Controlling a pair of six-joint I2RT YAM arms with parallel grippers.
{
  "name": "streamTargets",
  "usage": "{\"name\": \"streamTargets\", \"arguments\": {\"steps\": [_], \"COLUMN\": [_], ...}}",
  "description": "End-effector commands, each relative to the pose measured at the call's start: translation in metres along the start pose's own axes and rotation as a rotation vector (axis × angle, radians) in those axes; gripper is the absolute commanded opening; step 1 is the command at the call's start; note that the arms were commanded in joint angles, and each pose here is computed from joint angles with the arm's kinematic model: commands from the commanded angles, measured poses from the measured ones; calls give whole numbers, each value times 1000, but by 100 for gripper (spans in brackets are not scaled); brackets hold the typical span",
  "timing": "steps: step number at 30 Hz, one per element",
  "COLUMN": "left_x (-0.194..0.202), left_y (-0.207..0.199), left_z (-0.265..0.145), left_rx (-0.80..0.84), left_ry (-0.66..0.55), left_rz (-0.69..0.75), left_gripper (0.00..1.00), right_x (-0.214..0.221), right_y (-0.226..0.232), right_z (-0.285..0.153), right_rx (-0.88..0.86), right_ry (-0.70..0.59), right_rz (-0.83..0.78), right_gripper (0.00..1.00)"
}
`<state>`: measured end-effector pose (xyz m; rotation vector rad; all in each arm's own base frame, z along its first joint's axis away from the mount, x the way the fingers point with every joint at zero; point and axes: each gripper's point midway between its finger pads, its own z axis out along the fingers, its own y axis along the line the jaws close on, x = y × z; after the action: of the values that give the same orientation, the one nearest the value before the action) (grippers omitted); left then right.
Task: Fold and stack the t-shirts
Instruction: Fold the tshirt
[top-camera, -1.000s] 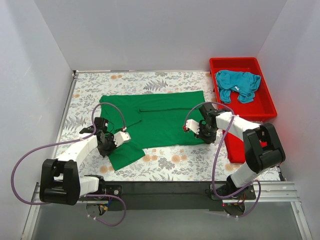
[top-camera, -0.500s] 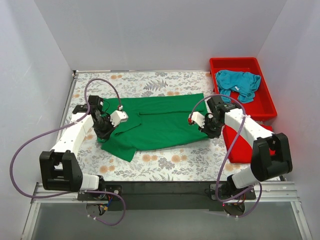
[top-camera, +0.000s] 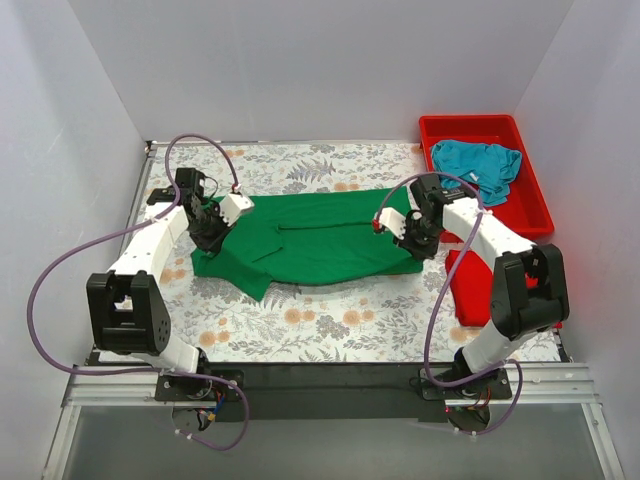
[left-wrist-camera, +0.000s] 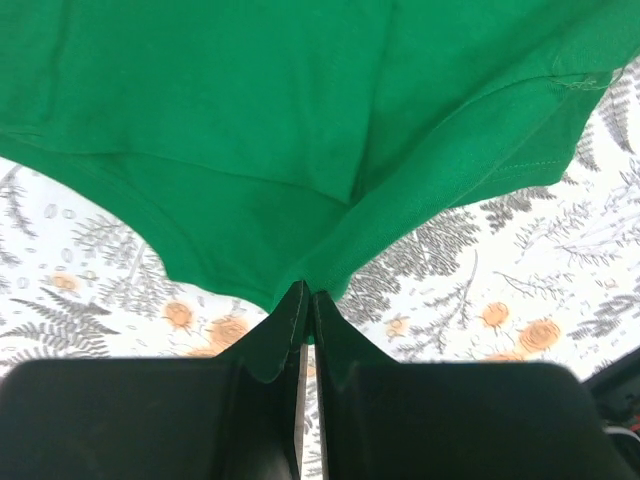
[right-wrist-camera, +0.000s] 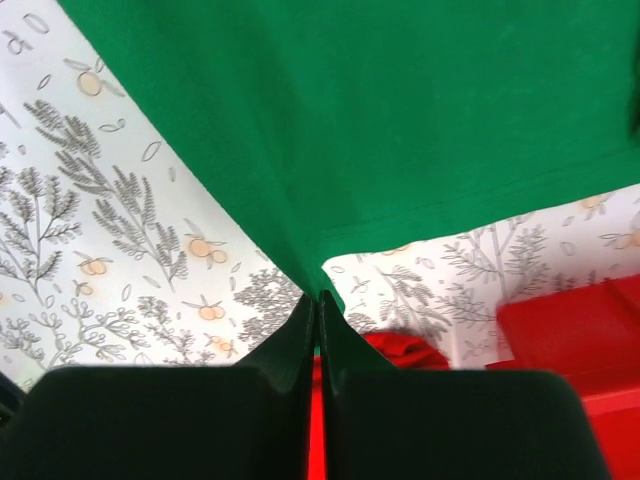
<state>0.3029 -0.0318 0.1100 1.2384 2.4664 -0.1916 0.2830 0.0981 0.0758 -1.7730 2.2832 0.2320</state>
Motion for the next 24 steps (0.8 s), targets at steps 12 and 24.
{"name": "streamTargets", "arguments": {"steps": [12, 24], "left_x": [-35, -49], "left_y": [52, 81], "left_z": [-9, 7], "left_rx": [-102, -123], "left_ry": [-95, -107], "left_rz": [-9, -25], "left_gripper": [0, 0], "right_x": [-15, -28], "right_y": [-51, -94], "right_z": [-12, -3], "right_rx": [44, 71], "right_ry": [-1, 17], "right_rz": [-80, -126], "right_gripper": [1, 1]}}
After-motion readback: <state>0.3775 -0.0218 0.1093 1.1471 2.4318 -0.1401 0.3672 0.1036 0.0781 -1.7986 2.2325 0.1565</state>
